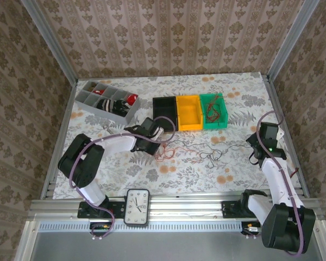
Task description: Untangle the cables
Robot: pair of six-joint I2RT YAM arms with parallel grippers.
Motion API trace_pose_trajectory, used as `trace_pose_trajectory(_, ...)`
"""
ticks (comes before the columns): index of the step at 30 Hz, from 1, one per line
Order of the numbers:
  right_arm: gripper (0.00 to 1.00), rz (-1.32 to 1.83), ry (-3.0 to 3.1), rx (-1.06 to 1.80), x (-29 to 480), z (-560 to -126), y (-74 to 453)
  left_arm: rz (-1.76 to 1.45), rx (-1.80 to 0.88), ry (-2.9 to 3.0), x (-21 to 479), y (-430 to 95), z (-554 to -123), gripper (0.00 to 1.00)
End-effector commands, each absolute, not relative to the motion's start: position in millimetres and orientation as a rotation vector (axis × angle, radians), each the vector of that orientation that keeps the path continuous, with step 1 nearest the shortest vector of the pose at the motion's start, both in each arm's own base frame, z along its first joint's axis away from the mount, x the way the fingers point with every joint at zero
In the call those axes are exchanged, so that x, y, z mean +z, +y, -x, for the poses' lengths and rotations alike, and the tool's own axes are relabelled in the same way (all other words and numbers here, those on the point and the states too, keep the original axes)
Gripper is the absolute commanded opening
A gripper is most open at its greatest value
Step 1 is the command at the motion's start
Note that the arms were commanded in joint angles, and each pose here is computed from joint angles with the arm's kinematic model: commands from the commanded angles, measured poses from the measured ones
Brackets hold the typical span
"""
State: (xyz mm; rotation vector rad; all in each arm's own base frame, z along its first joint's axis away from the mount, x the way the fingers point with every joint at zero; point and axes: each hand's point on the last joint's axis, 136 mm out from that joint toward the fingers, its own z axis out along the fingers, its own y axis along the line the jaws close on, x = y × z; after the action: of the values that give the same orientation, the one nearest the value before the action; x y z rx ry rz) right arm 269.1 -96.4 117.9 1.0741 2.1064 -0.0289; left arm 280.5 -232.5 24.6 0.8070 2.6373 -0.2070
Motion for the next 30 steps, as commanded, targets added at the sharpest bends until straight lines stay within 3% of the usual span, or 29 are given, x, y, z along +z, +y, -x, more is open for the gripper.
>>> trace_pose_trajectory(1, 0.04, -1.108, 2.054, -0.044, 136, -268, -103, -0.642, -0.032, 2.709, 20, -196, -287, 0.0)
trace_pose_trajectory(8, 0.04, -1.106, 2.003, -0.153, 159, -260, -118, -0.339, 0.16, 2.741, 23, -148, -303, 0.0)
trace_pose_trajectory(14, 0.05, -0.946, 1.886, 0.056, 212, -283, -97, -0.144, 0.255, 2.737, 23, -124, -303, 0.0)
trace_pose_trajectory(24, 0.05, -0.46, 1.616, 0.392, 373, -309, -23, -0.09, 0.265, 2.777, 9, -118, -295, 0.0)
trace_pose_trajectory(30, 0.04, -0.342, 1.418, 0.313, 466, -295, -20, -0.049, 0.294, 2.805, -3, -110, -292, 0.0)
